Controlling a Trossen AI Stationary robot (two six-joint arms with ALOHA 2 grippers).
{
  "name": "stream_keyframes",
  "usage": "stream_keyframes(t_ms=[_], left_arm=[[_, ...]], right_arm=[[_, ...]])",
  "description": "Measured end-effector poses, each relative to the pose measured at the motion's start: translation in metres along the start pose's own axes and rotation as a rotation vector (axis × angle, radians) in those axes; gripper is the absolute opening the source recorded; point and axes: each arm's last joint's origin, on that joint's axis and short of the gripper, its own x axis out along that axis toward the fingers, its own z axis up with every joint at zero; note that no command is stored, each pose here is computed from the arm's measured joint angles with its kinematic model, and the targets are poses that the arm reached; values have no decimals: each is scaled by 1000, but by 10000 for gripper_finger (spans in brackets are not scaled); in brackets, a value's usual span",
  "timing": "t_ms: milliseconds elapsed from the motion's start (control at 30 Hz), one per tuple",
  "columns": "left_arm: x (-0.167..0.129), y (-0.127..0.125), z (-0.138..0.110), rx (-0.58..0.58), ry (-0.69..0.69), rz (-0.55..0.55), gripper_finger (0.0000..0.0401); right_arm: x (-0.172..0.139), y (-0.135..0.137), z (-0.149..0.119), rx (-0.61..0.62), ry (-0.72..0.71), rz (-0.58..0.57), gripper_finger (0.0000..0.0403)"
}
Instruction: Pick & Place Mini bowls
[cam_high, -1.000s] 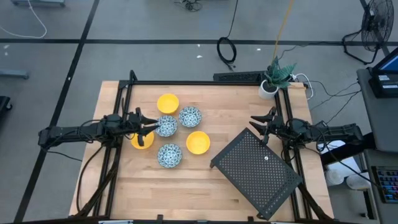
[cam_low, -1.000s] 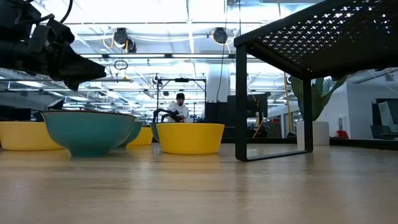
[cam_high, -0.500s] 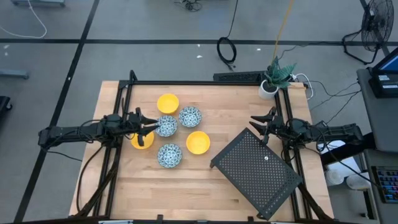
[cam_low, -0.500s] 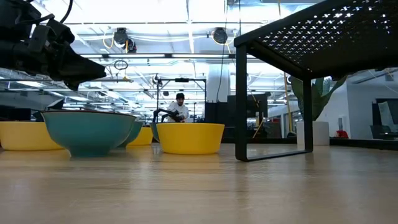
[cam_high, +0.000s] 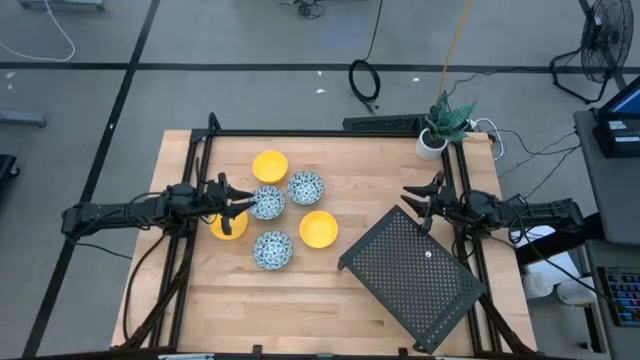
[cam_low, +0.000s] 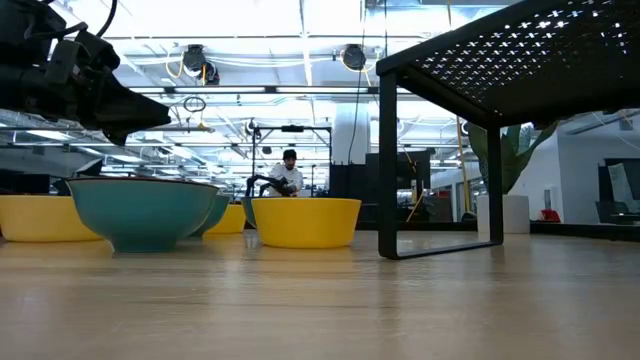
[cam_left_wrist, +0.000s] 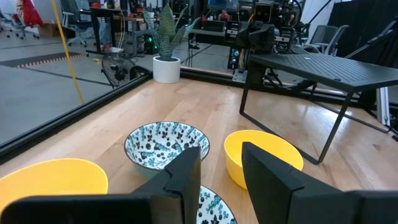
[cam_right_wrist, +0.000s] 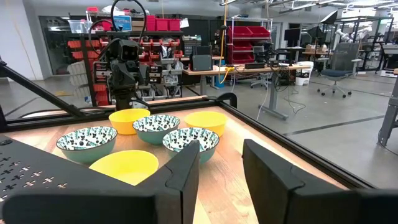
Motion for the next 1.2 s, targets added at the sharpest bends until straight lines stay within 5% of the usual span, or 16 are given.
stream_keyframes(t_ms=[667, 867, 1033, 1200], left_arm=[[0, 0, 2, 51, -25, 19, 120], [-1, -2, 16, -244, -165, -27, 120], [-4, -1, 28, -263, -305, -1, 120], [-3, -1, 25, -272, -268, 0, 120]], right_arm=[[0, 0, 0, 0, 0, 0, 110], [0, 0, 0, 0, 0, 0, 110], [0, 0, 0, 0, 0, 0, 110], [0, 0, 0, 0, 0, 0, 110]])
